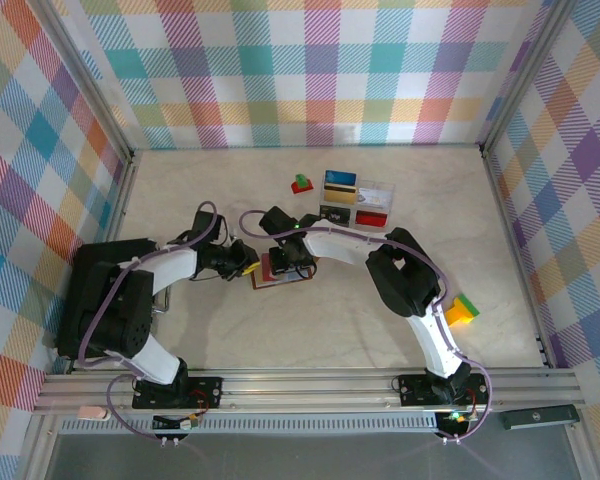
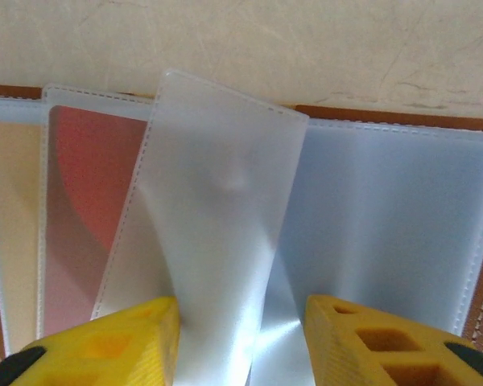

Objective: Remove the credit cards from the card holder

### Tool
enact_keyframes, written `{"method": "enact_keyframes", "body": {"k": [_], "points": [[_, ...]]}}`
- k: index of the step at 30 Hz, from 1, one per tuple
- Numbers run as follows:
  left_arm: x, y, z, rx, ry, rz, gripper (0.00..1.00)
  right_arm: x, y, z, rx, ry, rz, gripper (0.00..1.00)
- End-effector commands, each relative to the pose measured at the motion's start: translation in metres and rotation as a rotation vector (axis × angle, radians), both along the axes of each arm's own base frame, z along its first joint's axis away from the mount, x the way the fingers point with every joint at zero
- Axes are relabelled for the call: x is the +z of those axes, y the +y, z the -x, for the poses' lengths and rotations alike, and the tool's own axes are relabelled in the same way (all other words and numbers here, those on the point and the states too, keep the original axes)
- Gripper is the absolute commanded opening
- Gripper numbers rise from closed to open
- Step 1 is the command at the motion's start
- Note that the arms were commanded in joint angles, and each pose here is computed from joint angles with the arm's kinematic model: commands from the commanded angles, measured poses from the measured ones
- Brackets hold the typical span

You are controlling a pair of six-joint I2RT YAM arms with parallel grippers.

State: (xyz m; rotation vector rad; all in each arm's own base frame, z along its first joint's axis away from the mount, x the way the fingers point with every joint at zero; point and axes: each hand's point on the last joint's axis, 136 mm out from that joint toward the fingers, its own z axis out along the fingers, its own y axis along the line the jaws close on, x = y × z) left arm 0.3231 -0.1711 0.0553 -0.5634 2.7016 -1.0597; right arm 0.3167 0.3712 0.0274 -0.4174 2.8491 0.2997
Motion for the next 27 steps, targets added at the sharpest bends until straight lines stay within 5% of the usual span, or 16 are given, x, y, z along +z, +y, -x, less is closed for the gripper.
{"method": "enact_keyframes", "body": {"k": [1,14,27], "points": [[0.004,-0.015,-0.007,-0.031,-0.011,0.02,0.14,-0.025,-0.016,0.013,-0.019,0.072,0.047,0.41],[-0.033,-0.012,0.001,-0.017,0.096,-0.058,0.07,-0.015,-0.021,0.007,-0.051,0.036,0.049,0.38],[-0.043,-0.008,0.01,-0.036,0.144,-0.089,0.07,0.025,-0.067,-0.019,-0.215,-0.144,0.058,0.38]]}}
